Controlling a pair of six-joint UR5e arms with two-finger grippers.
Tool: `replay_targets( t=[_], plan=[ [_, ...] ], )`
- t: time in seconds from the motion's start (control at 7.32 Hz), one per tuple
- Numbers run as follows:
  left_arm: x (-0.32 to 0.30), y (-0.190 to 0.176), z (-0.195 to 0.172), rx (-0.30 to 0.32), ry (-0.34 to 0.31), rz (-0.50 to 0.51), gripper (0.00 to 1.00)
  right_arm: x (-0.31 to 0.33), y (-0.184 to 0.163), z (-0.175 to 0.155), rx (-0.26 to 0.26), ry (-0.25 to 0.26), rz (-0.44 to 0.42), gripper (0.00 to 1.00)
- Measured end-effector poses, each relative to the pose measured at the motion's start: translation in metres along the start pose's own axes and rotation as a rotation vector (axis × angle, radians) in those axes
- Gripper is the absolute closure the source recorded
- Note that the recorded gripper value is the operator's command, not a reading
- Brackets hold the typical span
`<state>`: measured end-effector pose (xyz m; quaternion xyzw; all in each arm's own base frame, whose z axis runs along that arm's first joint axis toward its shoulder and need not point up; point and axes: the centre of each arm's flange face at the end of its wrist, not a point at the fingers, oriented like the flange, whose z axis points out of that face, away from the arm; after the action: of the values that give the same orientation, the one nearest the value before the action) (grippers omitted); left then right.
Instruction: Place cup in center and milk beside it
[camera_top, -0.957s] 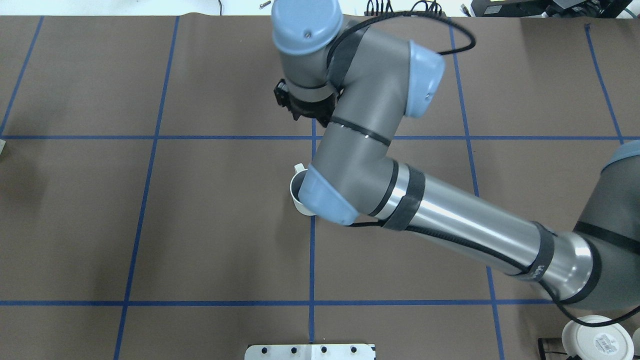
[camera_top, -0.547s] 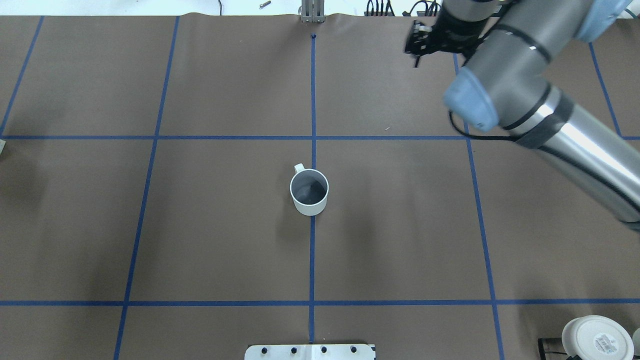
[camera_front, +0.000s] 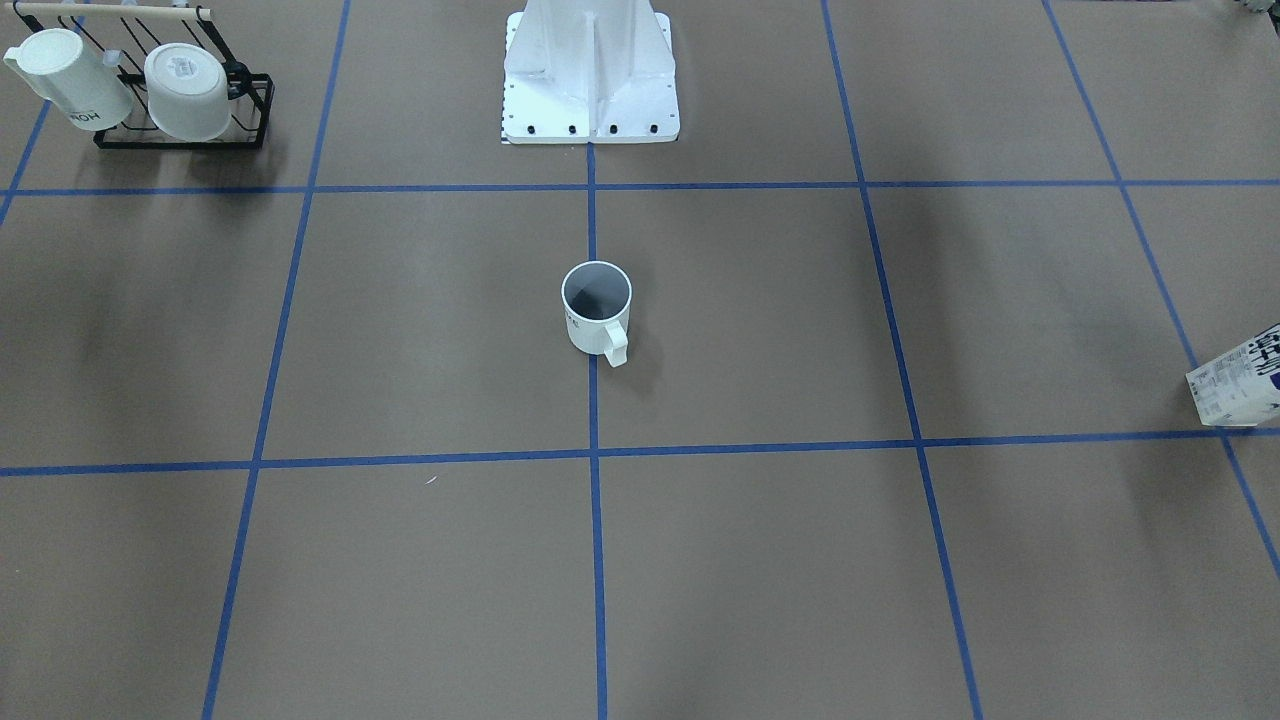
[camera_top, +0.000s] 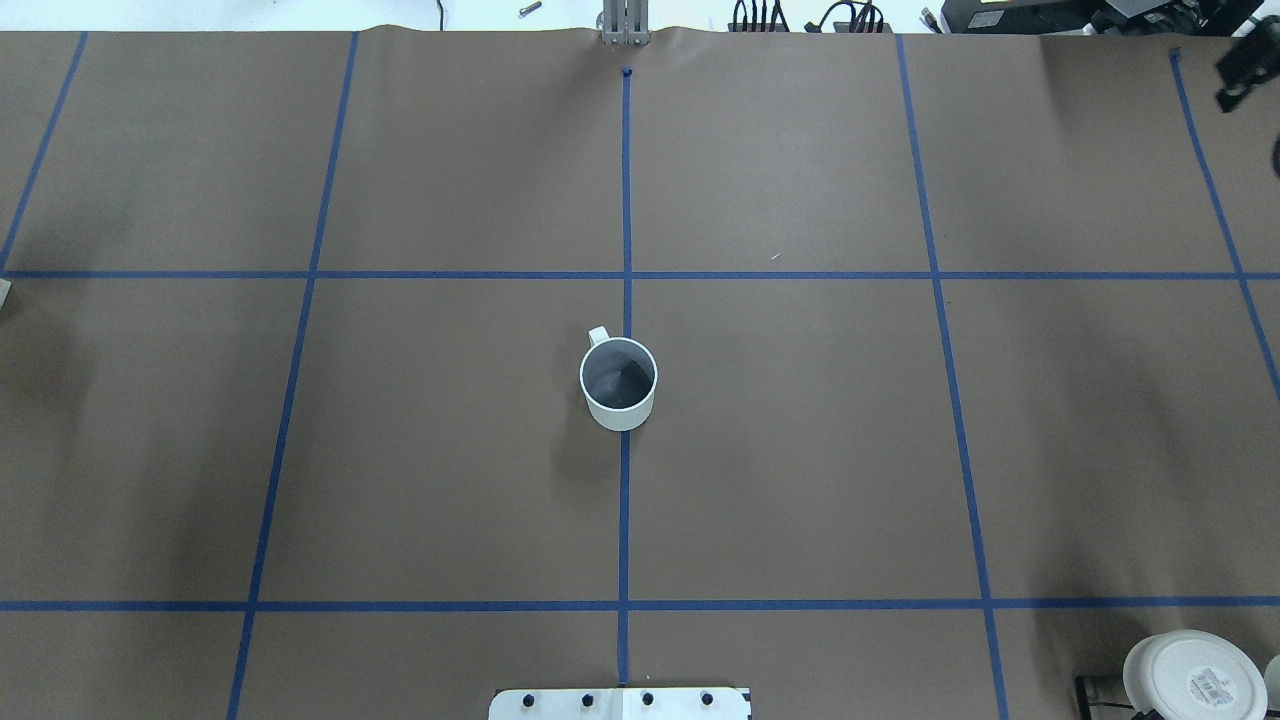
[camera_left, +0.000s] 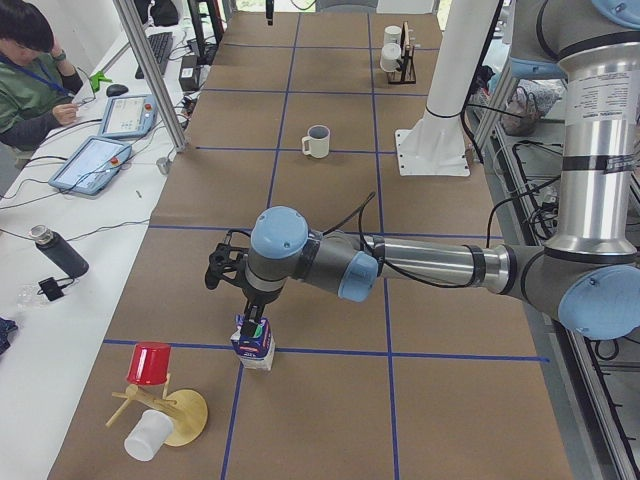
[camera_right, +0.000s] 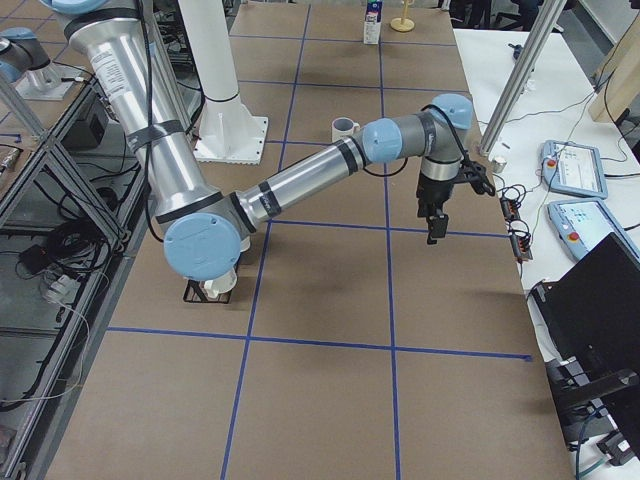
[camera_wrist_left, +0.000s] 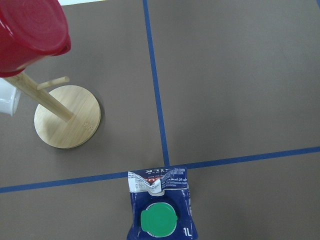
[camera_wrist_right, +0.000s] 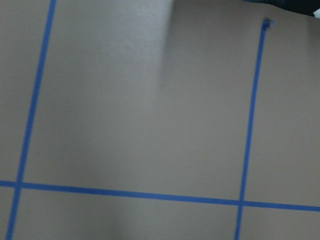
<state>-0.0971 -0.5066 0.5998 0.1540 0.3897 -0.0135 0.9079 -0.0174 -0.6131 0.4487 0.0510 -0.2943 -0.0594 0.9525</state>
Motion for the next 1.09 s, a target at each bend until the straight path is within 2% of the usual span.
replay_targets(
  t=[0.14,0.41,0.82,1.09],
  plan=[
    [-0.01,-0.008,0.011,0.002,0.001,-0.013,0.01,0.054,0.043,0.016,-0.024,-0.001,-0.018,0.0],
    [-0.011,-0.014,0.029,0.003,0.009,-0.044,0.01,0.1,0.11,0.033,-0.043,-0.004,0.002,0.0],
    [0.003,-0.012,0.063,-0.033,0.025,-0.022,0.01,0.109,0.13,0.037,-0.05,-0.003,0.016,0.0],
    [0.005,-0.007,0.086,-0.047,0.002,0.006,0.02,0.11,0.131,0.038,-0.052,-0.001,0.023,0.0]
  ],
)
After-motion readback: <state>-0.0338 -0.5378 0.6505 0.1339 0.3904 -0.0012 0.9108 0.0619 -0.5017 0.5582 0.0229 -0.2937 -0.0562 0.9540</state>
